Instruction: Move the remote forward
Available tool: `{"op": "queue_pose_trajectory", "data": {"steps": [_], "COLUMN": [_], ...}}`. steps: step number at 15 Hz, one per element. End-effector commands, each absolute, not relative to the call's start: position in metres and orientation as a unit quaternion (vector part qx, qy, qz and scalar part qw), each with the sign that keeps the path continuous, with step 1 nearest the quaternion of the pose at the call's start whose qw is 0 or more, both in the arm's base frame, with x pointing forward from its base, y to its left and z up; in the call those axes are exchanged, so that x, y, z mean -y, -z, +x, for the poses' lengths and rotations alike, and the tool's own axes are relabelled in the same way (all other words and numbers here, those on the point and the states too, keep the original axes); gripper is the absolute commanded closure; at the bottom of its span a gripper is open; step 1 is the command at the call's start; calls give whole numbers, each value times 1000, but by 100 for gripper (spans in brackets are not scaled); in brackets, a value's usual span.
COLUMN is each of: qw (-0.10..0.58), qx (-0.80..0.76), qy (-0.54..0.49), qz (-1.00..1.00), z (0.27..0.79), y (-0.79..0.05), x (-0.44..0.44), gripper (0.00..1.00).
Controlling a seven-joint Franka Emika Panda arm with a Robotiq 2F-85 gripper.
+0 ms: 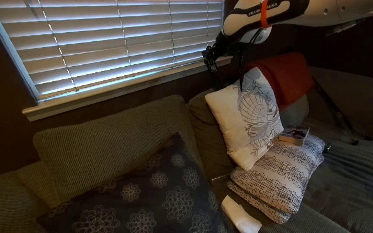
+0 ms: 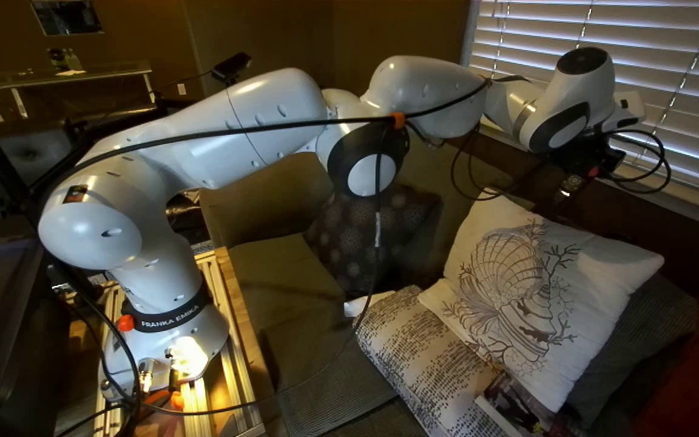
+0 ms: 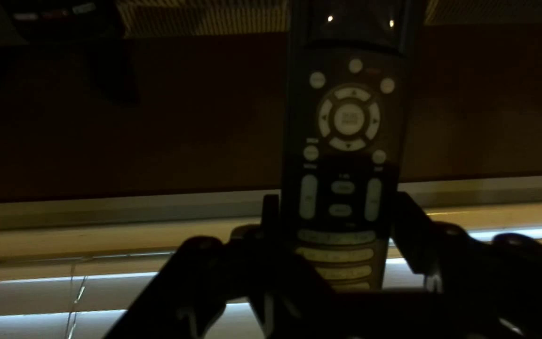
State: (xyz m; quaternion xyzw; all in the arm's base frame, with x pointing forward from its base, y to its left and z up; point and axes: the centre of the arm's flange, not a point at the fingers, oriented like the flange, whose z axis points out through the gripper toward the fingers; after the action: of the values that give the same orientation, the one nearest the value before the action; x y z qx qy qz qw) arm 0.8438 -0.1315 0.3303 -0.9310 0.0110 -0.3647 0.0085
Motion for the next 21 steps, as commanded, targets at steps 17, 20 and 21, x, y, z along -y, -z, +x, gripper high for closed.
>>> {"op": "queue_pose_trajectory", "data": {"steps": [17, 20, 21], "qw": [64, 83, 85], "qx": [-50, -63, -67], "qy": [331, 323, 321], "qz": [-940, -941, -941], "z": [772, 754, 751], "y": [-403, -403, -402], "x": [143, 146, 147], "gripper": [65, 65, 65]}}
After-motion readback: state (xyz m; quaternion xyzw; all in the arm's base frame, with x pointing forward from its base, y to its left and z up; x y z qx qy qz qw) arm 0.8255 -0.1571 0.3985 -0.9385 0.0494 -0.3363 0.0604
